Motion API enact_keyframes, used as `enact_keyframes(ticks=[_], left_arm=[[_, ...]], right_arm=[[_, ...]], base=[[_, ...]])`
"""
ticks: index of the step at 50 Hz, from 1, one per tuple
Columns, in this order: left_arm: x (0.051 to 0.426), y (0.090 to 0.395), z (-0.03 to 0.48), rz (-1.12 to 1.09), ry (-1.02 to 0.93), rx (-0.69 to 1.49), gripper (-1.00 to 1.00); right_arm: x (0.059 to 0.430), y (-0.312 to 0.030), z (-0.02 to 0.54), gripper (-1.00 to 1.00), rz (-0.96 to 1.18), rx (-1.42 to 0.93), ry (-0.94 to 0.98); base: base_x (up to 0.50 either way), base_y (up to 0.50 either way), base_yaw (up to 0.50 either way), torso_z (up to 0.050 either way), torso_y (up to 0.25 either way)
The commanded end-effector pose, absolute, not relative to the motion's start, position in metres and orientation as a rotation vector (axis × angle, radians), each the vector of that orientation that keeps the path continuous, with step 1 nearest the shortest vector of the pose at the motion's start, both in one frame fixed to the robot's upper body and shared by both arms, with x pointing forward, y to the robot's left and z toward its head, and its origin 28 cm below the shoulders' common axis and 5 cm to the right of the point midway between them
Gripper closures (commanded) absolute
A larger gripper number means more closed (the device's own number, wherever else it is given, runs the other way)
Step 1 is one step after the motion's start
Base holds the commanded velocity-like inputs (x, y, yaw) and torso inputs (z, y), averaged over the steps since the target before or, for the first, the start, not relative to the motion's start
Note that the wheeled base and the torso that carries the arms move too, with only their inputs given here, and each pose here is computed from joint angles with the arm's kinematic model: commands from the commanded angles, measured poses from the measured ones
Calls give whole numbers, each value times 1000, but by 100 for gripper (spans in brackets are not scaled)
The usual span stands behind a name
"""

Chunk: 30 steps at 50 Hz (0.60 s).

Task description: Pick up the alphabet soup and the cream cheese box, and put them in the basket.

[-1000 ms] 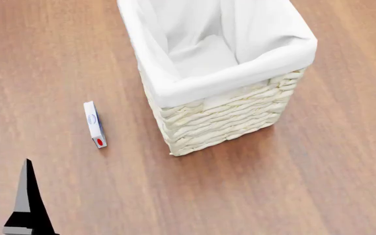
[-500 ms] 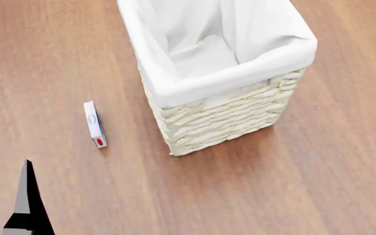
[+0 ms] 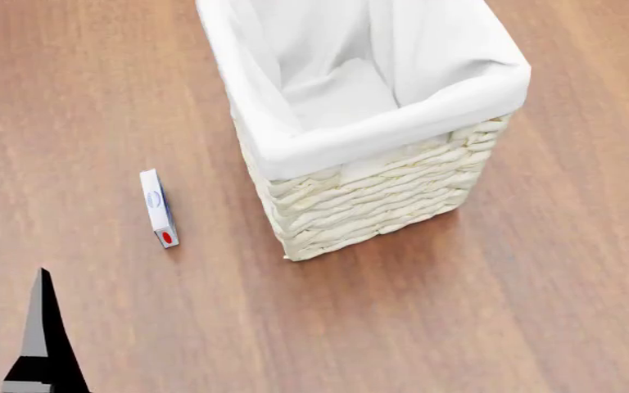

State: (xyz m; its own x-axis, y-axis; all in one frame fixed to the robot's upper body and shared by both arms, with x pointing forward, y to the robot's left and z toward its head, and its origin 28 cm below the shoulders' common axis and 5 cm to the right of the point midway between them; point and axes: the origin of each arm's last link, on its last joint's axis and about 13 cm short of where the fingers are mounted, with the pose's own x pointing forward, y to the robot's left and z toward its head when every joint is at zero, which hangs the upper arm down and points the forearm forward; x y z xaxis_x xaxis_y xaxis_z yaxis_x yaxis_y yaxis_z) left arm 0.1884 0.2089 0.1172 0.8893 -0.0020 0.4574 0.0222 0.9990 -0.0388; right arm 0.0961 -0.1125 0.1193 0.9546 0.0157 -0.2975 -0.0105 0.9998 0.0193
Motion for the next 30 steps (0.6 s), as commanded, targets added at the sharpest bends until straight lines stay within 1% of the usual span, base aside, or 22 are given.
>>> enact_keyframes(ticks=[1,30], left_arm=[[188,209,116,-10,-473,-42,-100],[189,209,117,-6,-471,-44,-100]], right_arm=[[103,-113,116,-100,14,14,298],[114,-112,93,-100,32,2,353]], base=[[0,0,0,0,0],[0,0,0,0,0]])
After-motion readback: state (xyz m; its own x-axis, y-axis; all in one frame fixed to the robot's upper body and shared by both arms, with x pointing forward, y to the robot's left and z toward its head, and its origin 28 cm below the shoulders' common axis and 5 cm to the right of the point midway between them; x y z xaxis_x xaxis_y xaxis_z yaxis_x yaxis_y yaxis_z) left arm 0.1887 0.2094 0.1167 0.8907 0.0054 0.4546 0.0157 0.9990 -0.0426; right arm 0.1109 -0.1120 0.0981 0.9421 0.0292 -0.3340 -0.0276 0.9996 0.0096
